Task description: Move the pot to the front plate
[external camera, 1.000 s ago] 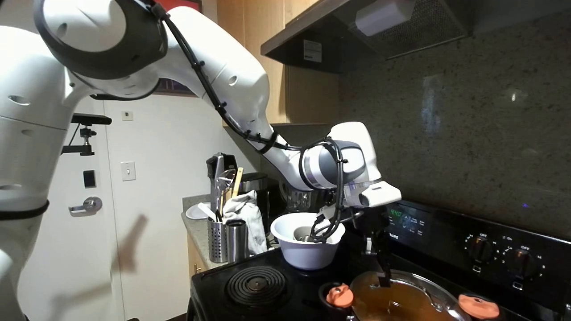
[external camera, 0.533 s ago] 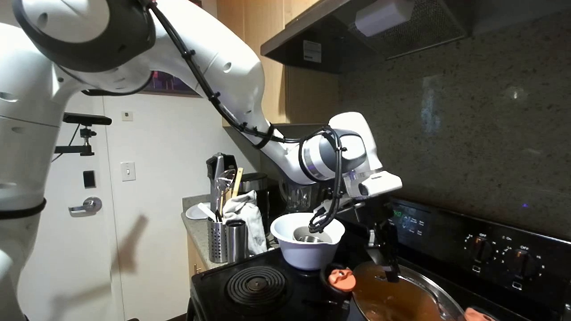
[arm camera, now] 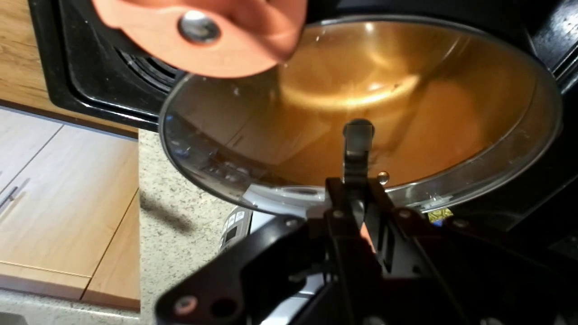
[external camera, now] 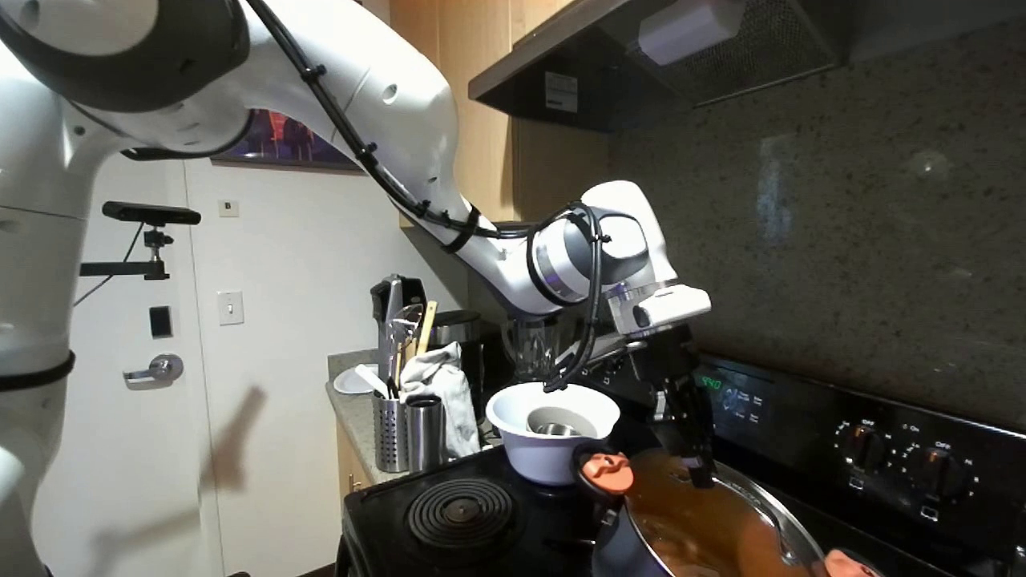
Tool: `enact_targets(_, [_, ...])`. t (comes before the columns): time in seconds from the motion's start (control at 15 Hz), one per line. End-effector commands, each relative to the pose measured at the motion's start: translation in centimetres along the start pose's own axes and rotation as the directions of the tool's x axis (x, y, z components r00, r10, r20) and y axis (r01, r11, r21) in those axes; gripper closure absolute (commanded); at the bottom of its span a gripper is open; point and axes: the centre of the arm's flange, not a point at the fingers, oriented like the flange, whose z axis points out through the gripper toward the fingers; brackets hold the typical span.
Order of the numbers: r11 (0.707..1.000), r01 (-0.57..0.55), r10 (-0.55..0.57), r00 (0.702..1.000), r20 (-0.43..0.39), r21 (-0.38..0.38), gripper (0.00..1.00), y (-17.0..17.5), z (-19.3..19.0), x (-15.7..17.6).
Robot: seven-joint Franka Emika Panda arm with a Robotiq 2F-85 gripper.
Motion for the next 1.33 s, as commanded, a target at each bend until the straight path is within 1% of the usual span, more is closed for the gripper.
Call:
enact_targets(0.0, [0.999,-0.048,0.048,0.997,-0.065,-0.002,0.9,2.1,-3.2,0.3])
enact_targets(0.27, [0.996,-0.079,0.074,0.991,-0.111,-0.039,0.91,3.7,-3.0,-0.5])
enact_targets(0.47, [0.993,-0.1,0.091,0.986,-0.137,-0.064,0.91,5.1,-3.2,-1.7])
enact_targets(0.73, [0.985,-0.142,0.124,0.978,-0.169,-0.096,0.91,7.0,-3.3,-2.0])
enact_targets(1.0, [0.979,-0.169,0.145,0.971,-0.19,-0.118,0.91,7.9,-2.1,-2.2])
enact_targets(1.27, [0.974,-0.176,0.145,0.968,-0.207,-0.142,0.91,8.1,-0.1,-2.2])
